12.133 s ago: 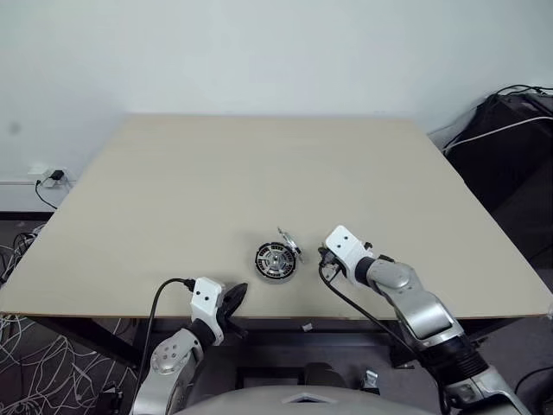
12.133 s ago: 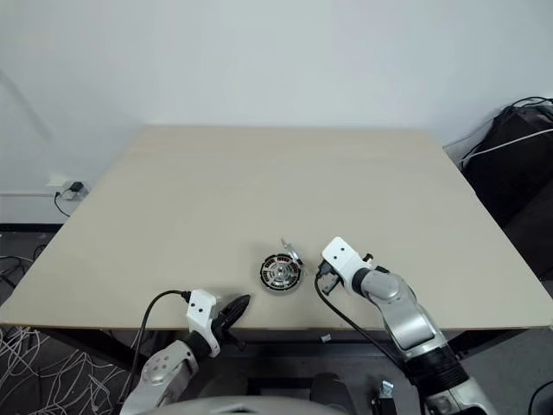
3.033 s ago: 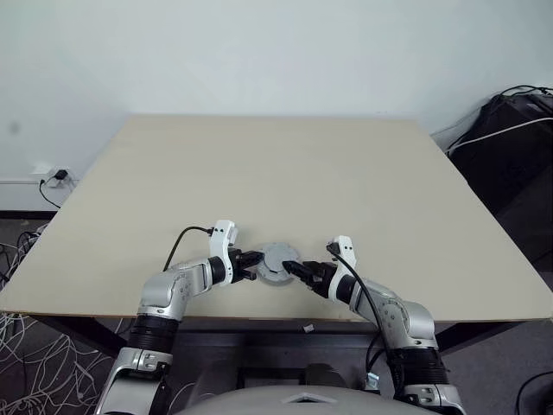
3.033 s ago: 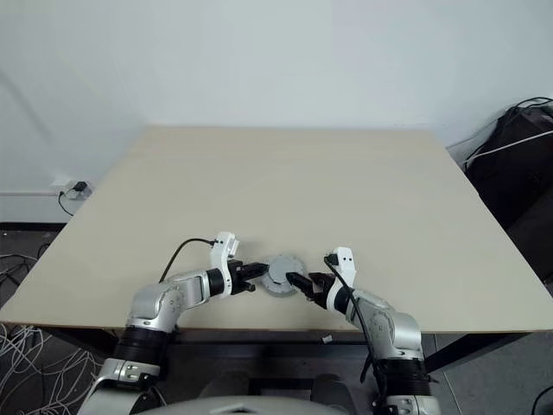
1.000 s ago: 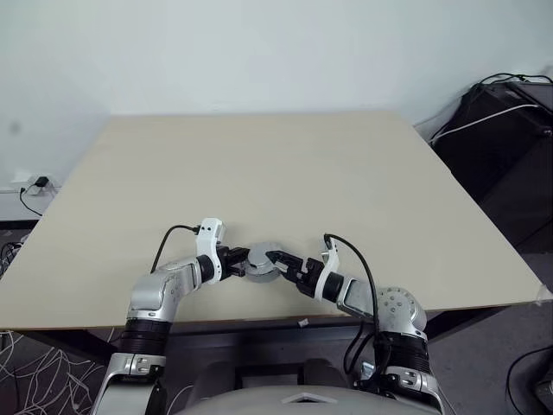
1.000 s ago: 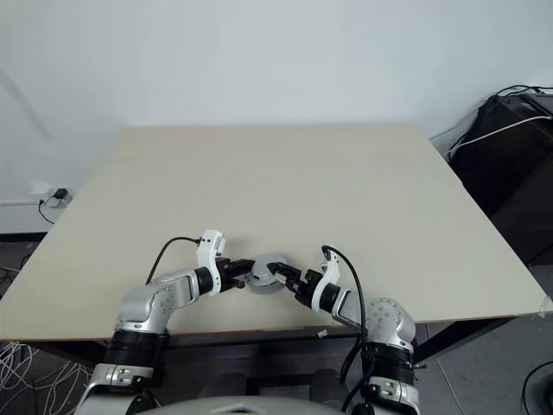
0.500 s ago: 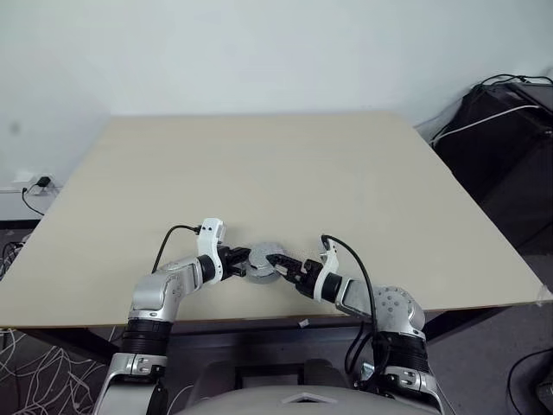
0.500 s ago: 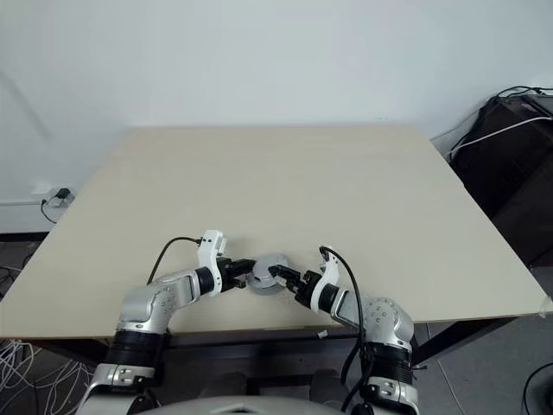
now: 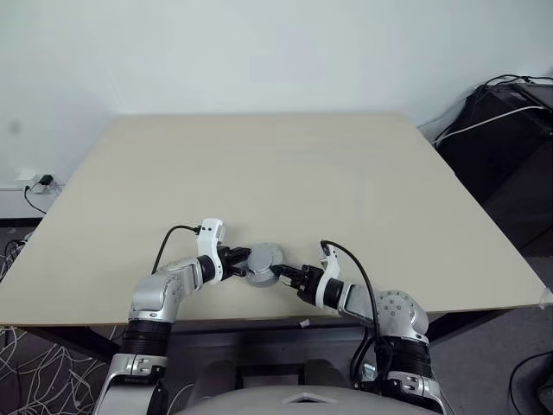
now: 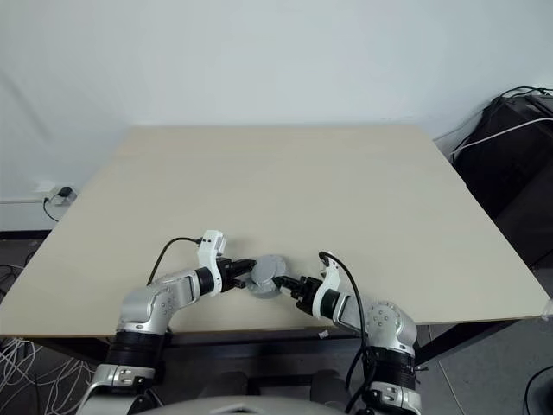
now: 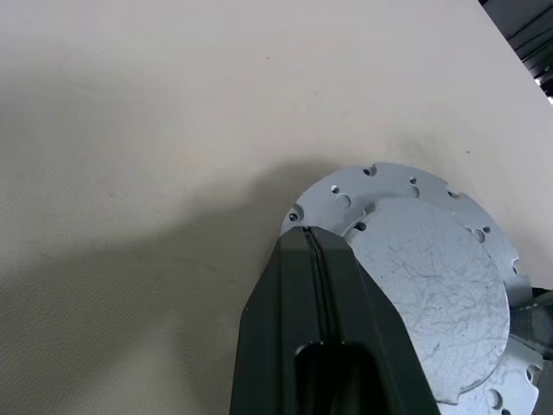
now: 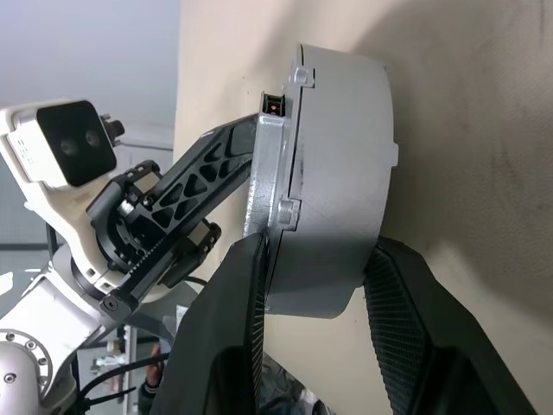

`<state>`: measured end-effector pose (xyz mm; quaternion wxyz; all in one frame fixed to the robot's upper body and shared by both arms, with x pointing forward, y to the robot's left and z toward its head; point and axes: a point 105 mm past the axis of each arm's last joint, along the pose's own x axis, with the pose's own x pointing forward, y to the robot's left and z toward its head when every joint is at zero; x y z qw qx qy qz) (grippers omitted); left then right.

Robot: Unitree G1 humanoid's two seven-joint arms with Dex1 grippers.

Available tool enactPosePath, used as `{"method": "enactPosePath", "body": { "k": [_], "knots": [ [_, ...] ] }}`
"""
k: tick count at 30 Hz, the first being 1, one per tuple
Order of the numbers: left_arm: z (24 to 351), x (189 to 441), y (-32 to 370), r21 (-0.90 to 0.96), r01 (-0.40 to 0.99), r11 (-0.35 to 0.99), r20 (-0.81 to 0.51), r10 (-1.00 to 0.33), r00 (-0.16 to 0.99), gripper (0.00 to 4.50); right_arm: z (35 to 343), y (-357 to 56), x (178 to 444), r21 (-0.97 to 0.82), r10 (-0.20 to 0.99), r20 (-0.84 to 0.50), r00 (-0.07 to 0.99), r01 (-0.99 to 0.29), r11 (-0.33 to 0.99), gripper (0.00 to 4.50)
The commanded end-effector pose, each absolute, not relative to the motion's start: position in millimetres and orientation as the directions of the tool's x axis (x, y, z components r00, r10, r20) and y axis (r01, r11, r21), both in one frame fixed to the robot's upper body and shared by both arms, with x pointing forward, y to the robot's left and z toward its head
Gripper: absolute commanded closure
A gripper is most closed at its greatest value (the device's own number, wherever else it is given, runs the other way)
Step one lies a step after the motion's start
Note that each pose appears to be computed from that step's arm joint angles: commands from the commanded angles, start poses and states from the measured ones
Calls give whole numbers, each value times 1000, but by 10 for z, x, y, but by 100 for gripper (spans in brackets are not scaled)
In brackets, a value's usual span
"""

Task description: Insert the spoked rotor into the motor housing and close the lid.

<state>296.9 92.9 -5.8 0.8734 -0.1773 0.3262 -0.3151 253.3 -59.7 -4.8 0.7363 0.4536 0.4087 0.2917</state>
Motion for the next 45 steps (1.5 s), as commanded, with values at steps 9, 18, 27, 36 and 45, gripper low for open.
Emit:
{"method": "enactPosePath", "body": {
  "k": [9,18,27,36,45],
  "knots": [
    [-148,2776,637,-601,443,665,-438,-738,514,450,150,-340,2535,926,851,-256,459,-137,353,316],
    [174,2809,689,-636,459,620,-289,-743,604,450,141,-403,2561,928,834,-251,491,-122,351,316],
    [317,2781,855,-655,433,619,-230,-709,667,450,132,-465,2572,931,824,-246,511,-113,348,317],
    [500,2529,896,-841,352,410,-12,-665,747,450,330,-517,2701,954,794,-125,594,-147,260,317],
    [294,2219,1005,-939,172,296,-31,-574,818,199,505,-552,2833,957,766,-53,640,-186,222,317]
  ]
}}
